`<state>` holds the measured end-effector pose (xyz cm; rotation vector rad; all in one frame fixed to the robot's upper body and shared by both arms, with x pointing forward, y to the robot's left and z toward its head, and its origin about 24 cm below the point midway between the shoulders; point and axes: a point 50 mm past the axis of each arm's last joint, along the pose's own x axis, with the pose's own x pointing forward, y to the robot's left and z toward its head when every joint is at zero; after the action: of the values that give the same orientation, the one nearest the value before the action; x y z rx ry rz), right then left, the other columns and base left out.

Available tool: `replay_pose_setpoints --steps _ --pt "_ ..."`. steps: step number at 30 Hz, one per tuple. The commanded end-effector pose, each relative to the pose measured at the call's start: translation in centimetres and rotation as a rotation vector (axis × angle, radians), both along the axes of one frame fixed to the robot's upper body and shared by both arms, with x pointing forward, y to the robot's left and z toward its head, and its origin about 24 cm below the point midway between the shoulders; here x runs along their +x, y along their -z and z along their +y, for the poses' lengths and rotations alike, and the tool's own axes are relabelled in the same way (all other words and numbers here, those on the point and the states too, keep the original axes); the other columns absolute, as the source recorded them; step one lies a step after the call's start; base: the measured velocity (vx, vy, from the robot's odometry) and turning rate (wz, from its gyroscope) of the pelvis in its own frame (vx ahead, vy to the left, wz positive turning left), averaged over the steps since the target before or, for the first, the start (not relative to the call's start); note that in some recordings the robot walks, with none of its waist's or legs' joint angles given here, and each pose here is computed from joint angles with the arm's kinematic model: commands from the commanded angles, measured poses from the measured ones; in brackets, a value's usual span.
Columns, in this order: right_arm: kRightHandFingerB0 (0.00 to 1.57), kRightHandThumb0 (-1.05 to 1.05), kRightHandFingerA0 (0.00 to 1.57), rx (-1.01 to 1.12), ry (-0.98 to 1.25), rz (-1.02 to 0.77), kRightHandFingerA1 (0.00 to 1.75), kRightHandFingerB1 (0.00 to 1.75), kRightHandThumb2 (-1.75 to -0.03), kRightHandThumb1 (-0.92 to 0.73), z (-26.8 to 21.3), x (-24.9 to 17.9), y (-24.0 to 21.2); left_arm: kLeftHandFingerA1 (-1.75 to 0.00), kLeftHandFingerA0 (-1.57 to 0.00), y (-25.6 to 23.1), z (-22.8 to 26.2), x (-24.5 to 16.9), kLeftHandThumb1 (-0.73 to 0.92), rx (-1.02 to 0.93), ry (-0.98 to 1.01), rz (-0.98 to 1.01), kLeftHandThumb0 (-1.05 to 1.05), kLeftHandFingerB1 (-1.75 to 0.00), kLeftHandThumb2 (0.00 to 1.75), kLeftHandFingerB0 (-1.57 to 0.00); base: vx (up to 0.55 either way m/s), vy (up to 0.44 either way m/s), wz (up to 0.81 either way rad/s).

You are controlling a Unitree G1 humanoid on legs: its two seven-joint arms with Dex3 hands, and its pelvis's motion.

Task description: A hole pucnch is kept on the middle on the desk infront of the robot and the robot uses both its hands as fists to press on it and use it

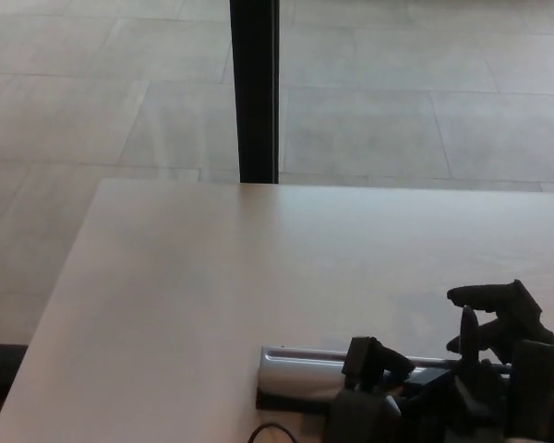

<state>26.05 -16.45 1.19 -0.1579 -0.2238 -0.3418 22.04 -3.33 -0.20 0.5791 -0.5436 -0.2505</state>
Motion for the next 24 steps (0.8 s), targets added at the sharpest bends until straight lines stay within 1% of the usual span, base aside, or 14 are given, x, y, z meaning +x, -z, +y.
replay_pose_setpoints --steps 1,2,5,7,8,9,10,13,19,20,21,22,23,24 --pt "0.75 -0.37 0.93 0.031 0.088 0.056 1.56 1.34 -0.72 -0.73 -1.1 -3.7 3.7 -1.75 -0.9 -0.8 0.2 -1.1 0.63 -0.133 0.063 -0.058 -0.19 -1.56 1.14 -0.73 0.0 0.0 0.0" --pt "0.68 -0.41 0.88 -0.074 0.079 0.01 1.61 1.48 -0.77 -0.73 -1.2 -3.3 2.8 -1.75 -0.87 -1.2 1.0 -0.4 0.62 -0.138 0.058 -0.057 -0.19 -1.42 1.12 -0.74 0.0 0.0 0.0" --pt "0.66 -0.43 0.91 -0.075 0.078 -0.048 1.75 1.57 -0.82 -0.76 -1.2 -2.4 1.6 -1.75 -0.89 -2.2 2.3 0.7 0.6 -0.167 0.047 -0.075 -0.19 -1.33 1.12 -0.76 0.0 0.0 0.0" --pt "0.68 -0.41 1.0 -0.081 0.08 -0.123 1.75 1.62 -0.9 -0.75 -1.5 -1.8 0.1 -1.75 -0.92 -3.5 3.2 1.7 0.6 -0.212 0.019 -0.093 -0.16 -1.36 1.17 -0.75 0.0 0.0 0.0" --pt "0.66 -0.37 1.05 -0.003 0.046 -0.179 1.75 1.62 -0.95 -0.71 -1.5 -1.1 -1.2 -1.75 -0.95 -5.1 4.2 2.9 0.62 -0.349 -0.033 -0.008 -0.21 -1.61 1.23 -0.65 0.0 0.0 0.0" --pt "0.61 -0.34 1.06 -0.016 0.024 -0.184 1.75 1.61 -0.96 -0.72 -1.6 -1.0 -1.7 -1.75 -0.99 -5.7 4.5 3.3 0.66 -0.38 -0.039 0.008 -0.18 -1.69 1.22 -0.65 0.0 0.0 0.0" --pt "0.73 -0.29 1.0 -0.008 -0.005 -0.243 1.75 1.44 -0.99 -0.68 -2.2 -0.3 -3.8 -1.75 -0.97 -7.6 5.7 4.7 0.76 -0.487 -0.034 0.093 -0.23 -1.75 1.12 -0.62 0.0 0.0 0.0" --pt "0.77 -0.26 1.04 -0.019 -0.037 -0.303 1.75 1.36 -1.04 -0.67 -3.7 0.5 -6.7 -1.75 -0.94 -10.5 7.6 6.3 0.74 -0.589 0.009 0.18 -0.25 -1.75 1.13 -0.6 0.0 0.0 0.0" --pt "0.77 -0.21 1.05 -0.061 -0.026 -0.415 1.75 1.35 -1.11 -0.63 -8.1 0.9 -12.8 -1.75 -0.96 -15.2 13.2 8.5 0.64 -0.676 0.01 0.217 -0.25 -1.63 1.11 -0.64 0.0 0.0 0.0" --pt "0.89 -0.3 1.28 -0.01 -0.009 -0.427 1.43 1.15 -1.12 -0.57 -9.3 0.7 -14.1 -1.75 -0.92 -15.9 14.4 8.7 0.66 -0.689 -0.003 0.214 -0.26 -1.51 1.1 -0.7 0.0 0.0 0.0" --pt "0.89 -0.3 1.28 0.01 -0.004 -0.43 1.43 1.15 -1.12 -0.57 -9.6 0.6 -14.4 -1.75 -0.92 -16.1 14.8 8.7 0.66 -0.69 -0.008 0.212 -0.26 -1.51 1.1 -0.7 0.0 0.0 0.0" --pt "0.71 -0.21 1.01 -0.014 0.009 -0.428 1.75 1.45 -1.01 -0.61 -10.0 0.5 -14.7 -1.75 -0.92 -16.2 15.2 8.7 0.67 -0.687 -0.012 0.208 -0.27 -1.5 1.06 -0.69 0.0 0.0 0.0" --pt "0.87 -0.32 1.26 -0.044 0.031 -0.426 1.42 1.15 -1.09 -0.57 -11.1 0.2 -15.6 -1.75 -0.92 -16.5 16.3 8.7 0.67 -0.691 -0.021 0.198 -0.27 -1.49 1.05 -0.68 0.0 0.0 0.0" --pt "0.74 -0.22 1.01 -0.053 0.043 -0.423 1.75 1.35 -0.99 -0.67 -12.6 -0.3 -16.7 -1.75 -0.91 -16.8 17.7 8.6 0.67 -0.695 -0.024 0.191 -0.28 -1.49 1.04 -0.69 0.0 0.0 0.0"
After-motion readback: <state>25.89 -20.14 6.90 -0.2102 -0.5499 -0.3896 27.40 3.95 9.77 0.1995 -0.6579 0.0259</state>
